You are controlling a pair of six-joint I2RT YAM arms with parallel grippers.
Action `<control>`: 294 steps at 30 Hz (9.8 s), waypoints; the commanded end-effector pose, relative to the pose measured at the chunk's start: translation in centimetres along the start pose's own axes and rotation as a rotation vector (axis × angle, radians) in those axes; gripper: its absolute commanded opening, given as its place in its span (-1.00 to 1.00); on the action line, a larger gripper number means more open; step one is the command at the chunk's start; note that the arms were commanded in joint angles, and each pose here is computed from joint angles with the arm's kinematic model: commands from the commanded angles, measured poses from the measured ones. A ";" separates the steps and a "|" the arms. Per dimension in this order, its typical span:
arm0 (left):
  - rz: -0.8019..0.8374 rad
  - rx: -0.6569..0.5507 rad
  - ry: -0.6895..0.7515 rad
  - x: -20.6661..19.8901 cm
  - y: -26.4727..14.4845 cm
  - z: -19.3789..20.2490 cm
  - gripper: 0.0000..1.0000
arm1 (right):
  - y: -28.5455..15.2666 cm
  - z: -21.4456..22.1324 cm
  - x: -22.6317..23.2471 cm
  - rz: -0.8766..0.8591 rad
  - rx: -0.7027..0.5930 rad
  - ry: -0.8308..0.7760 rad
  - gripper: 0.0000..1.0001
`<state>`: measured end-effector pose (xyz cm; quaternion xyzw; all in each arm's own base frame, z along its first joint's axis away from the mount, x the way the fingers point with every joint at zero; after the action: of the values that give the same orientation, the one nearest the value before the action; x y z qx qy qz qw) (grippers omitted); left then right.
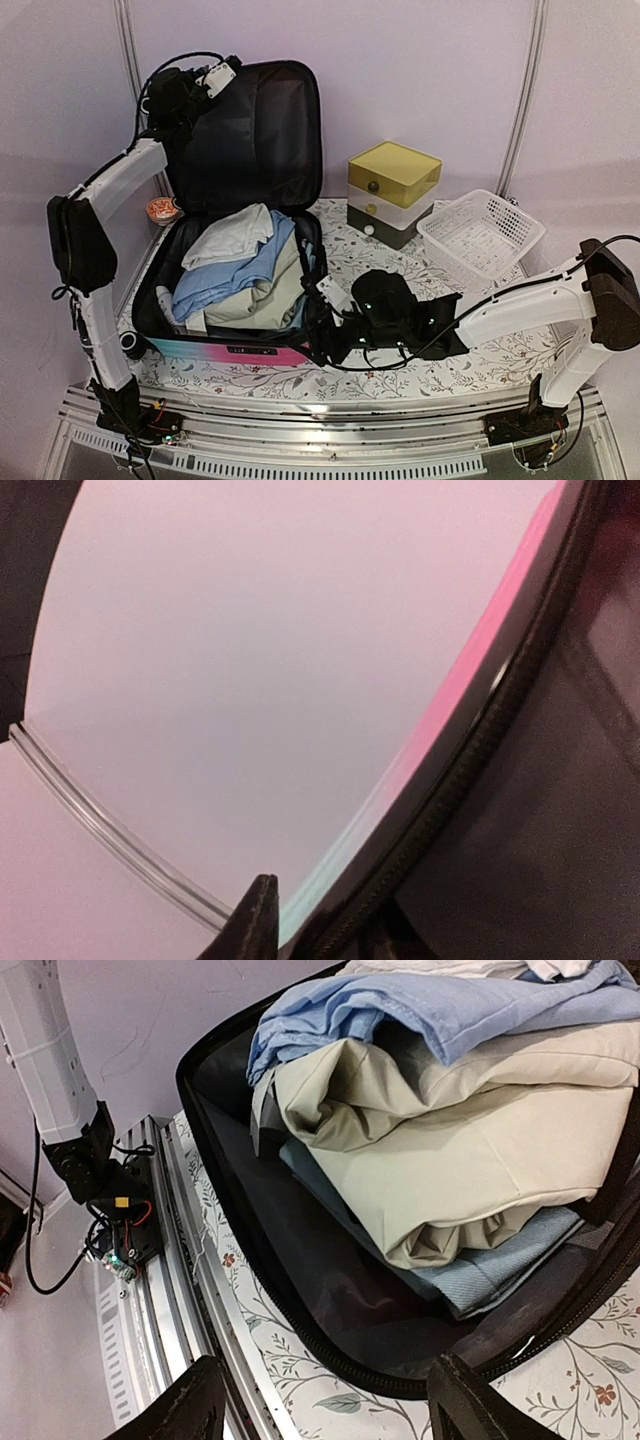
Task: Open, take out, and arrange the luggage
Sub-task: Open the luggage at the center of the board, then adjust the opened luggage at the center of the board.
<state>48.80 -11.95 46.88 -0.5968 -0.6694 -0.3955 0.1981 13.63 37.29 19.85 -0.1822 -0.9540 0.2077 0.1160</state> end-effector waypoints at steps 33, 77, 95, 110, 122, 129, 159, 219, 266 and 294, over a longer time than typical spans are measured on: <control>0.307 0.417 -0.857 -2.7 -23.8 -8.2 0.97 | -1.6 -1.8 -0.6 0.038 -0.092 -0.047 0.41; 0.954 1.356 -1.077 -17.4 -44.2 7.2 -1.00 | -2.3 -0.4 -5.1 0.199 -0.090 0.068 0.40; 0.615 1.225 -1.162 -16.5 -35.8 11.3 -1.00 | -2.8 -0.6 -5.9 0.198 -0.095 0.071 0.40; 0.689 1.159 -1.268 -11.6 -36.7 8.7 -0.74 | -3.3 -0.7 -6.2 0.207 -0.103 0.066 0.40; 0.512 1.231 -1.442 -7.1 -39.0 8.3 -0.25 | -3.1 -1.0 -6.4 0.205 -0.109 0.068 0.40; 0.412 1.326 -1.580 -4.4 -40.9 7.9 -0.41 | -3.5 -0.7 -6.4 0.215 -0.109 0.073 0.40; 0.298 1.692 -2.317 -10.4 -45.0 10.8 0.64 | -3.1 -0.6 -6.5 0.197 -0.127 0.085 0.40; -0.426 1.374 -1.965 -14.7 -33.0 16.1 0.19 | 2.9 -0.3 -11.4 0.055 -0.042 0.344 0.42; 0.027 0.738 -1.338 5.5 -15.6 15.0 0.62 | 7.9 -3.1 -16.5 0.257 0.018 0.512 0.07; 0.230 0.693 -1.377 -2.6 -2.8 30.7 0.41 | 7.0 -2.9 -15.7 0.211 0.039 0.535 0.07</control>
<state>51.94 9.11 25.87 -0.6506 -0.6863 0.3222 -0.0430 31.48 38.58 16.29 -0.3384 -0.8607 0.1753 0.3377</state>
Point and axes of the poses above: each gripper's point midway between its finger pads, its own y axis out along the fingers, its own x axis along the line the jaws close on, z = x × y, the point moved 10 cm from there along -y, back along the fingers, and after that the axes turned 11 degrees about -y, right-handed, at the moved point
